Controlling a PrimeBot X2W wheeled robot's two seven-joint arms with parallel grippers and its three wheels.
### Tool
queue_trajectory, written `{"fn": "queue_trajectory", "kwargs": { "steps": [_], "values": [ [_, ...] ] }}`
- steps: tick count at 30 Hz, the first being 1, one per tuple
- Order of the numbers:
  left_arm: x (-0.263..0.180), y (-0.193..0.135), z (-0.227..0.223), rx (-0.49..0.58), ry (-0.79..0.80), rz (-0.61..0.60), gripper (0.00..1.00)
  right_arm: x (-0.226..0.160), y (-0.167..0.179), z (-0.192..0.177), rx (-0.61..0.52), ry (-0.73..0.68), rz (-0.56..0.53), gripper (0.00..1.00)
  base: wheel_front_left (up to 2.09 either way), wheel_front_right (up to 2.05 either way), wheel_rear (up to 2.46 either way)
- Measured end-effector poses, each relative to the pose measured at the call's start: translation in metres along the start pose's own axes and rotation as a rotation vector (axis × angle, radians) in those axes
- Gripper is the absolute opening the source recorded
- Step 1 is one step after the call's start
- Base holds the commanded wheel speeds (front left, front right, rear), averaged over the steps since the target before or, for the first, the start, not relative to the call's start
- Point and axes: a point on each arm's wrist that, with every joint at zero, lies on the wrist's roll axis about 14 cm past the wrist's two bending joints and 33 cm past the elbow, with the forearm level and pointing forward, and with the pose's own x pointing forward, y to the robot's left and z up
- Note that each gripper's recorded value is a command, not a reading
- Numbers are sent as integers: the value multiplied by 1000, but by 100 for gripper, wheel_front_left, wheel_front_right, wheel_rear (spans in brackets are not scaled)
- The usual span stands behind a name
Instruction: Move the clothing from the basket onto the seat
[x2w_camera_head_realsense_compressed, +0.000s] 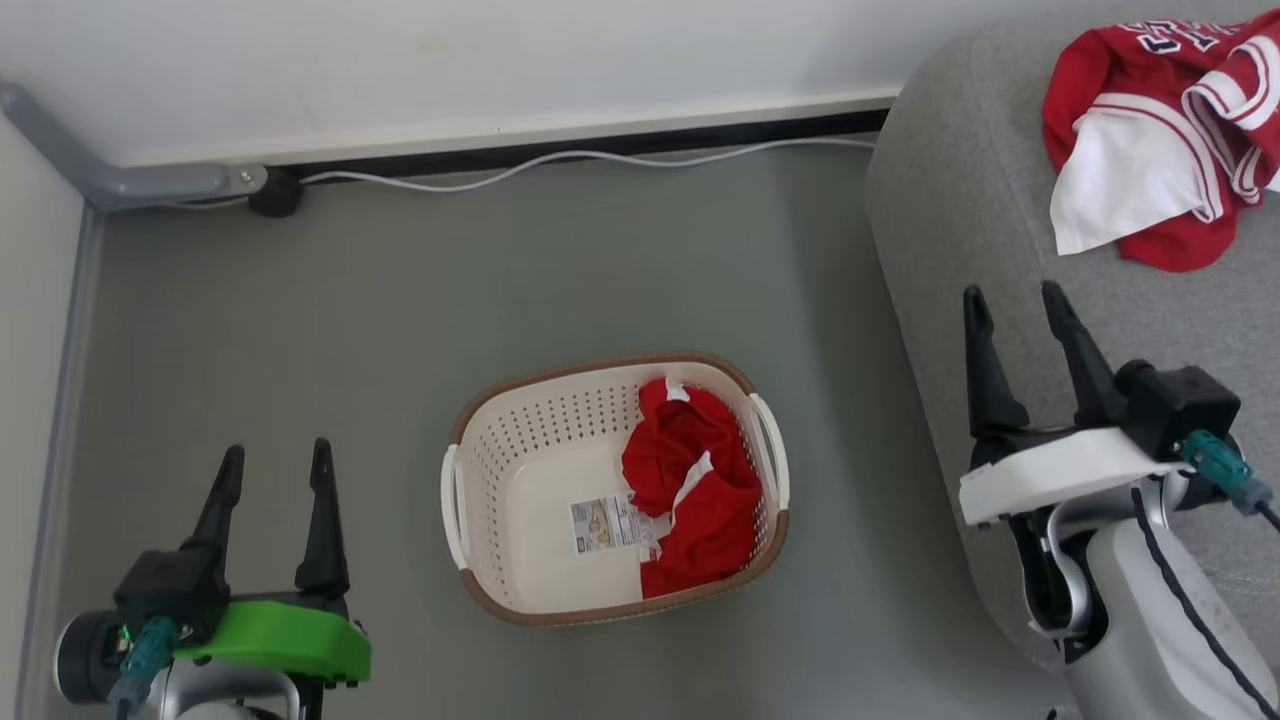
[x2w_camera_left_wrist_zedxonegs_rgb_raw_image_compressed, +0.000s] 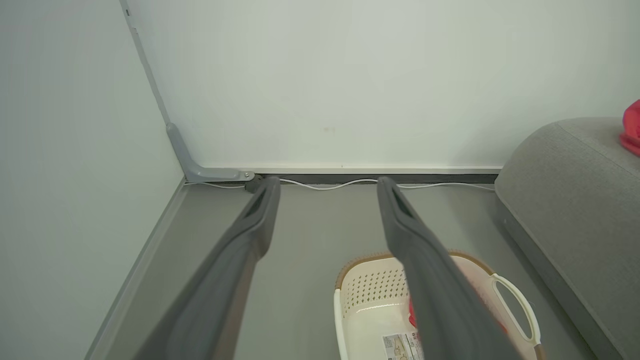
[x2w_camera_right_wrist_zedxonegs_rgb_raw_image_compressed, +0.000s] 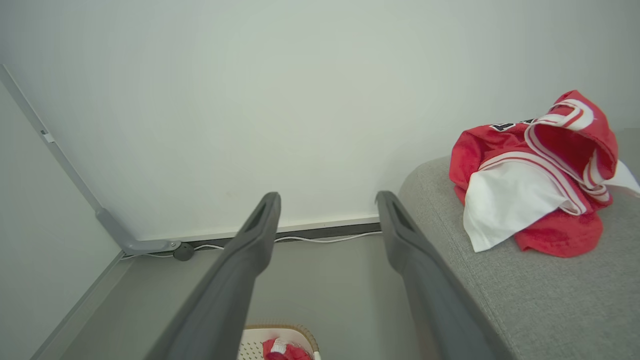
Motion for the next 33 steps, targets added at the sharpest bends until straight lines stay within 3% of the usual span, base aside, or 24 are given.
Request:
{"fn": "queue_trajectory", "kwargs": {
  "steps": [17,33],
  "values": [
    [69,-61,-64,15,183,-234,100,71,-22,6,-25,-68,-39,100,0,0,0],
    [109,-107,-164,2,424,-389,100,134,-28,-11,-50,-102,-15,100,0,0,0]
  ]
}}
